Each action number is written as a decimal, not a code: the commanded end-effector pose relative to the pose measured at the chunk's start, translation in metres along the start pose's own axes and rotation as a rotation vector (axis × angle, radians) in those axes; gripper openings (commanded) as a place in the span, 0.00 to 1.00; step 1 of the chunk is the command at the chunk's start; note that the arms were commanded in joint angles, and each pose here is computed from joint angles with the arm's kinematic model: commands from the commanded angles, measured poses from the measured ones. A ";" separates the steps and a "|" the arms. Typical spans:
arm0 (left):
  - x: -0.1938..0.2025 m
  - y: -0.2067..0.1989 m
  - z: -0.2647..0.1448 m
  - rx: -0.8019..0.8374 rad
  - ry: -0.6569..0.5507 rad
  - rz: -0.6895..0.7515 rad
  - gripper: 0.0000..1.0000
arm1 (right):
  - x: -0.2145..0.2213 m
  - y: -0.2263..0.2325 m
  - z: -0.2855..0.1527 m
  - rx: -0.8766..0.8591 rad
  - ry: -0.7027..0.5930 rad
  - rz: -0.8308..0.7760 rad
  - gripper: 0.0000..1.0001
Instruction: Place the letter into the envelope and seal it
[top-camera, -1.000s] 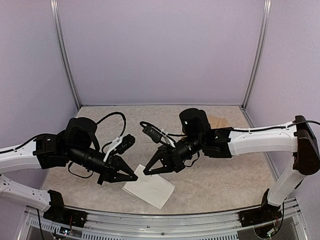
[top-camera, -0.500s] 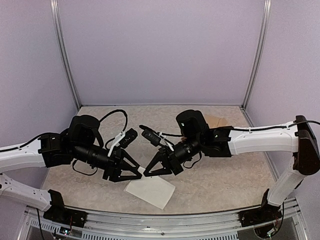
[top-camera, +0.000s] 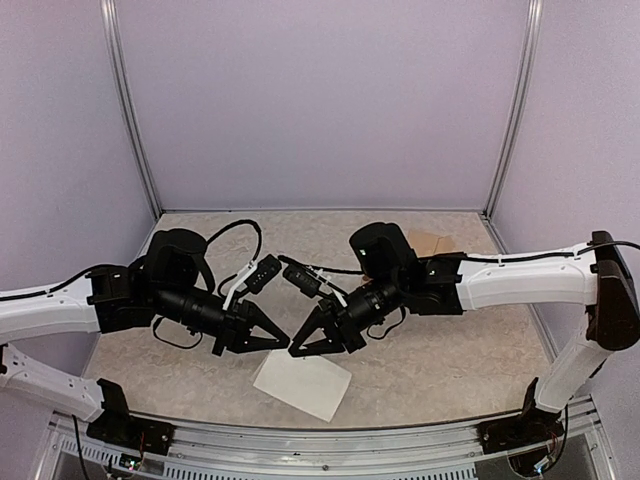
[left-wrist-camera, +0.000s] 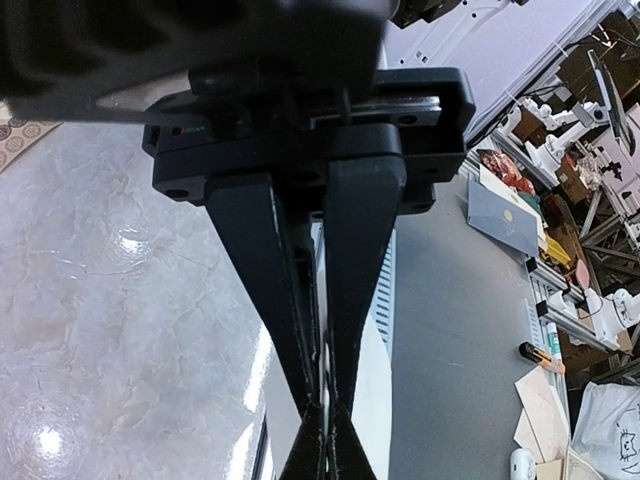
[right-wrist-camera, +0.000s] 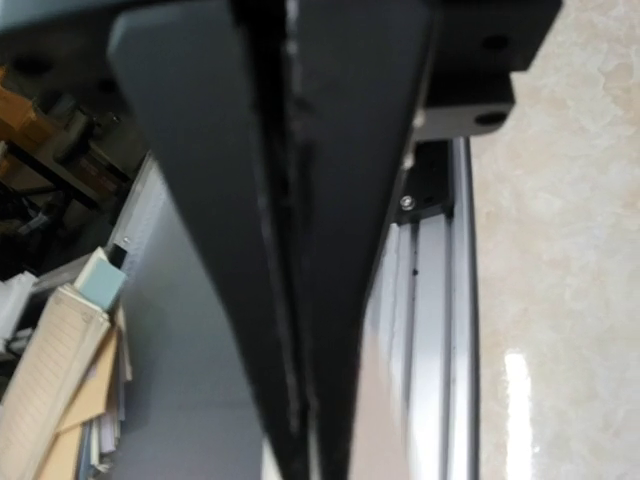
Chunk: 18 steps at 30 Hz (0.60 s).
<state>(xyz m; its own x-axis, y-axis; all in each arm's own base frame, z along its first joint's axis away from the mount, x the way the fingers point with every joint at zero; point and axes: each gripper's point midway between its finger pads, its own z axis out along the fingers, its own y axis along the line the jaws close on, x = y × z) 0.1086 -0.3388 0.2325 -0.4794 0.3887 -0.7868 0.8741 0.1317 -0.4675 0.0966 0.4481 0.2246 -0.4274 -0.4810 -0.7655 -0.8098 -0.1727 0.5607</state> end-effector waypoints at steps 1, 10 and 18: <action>-0.007 0.003 -0.007 -0.008 -0.041 0.018 0.00 | 0.006 0.002 0.000 0.015 0.020 0.001 0.09; -0.009 0.009 -0.020 -0.027 -0.058 0.015 0.00 | 0.020 0.001 -0.005 0.028 0.029 0.038 0.09; -0.006 0.013 -0.027 -0.040 -0.052 0.010 0.00 | 0.022 0.000 -0.012 0.040 0.004 0.052 0.07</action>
<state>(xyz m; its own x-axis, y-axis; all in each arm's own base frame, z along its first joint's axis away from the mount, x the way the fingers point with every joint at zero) 0.1221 -0.3247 0.2407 -0.4836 0.3479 -0.8032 0.8744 0.1504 -0.4613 0.1005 0.4419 0.2168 -0.4377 -0.4619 -0.7714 -0.8275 -0.1286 0.5465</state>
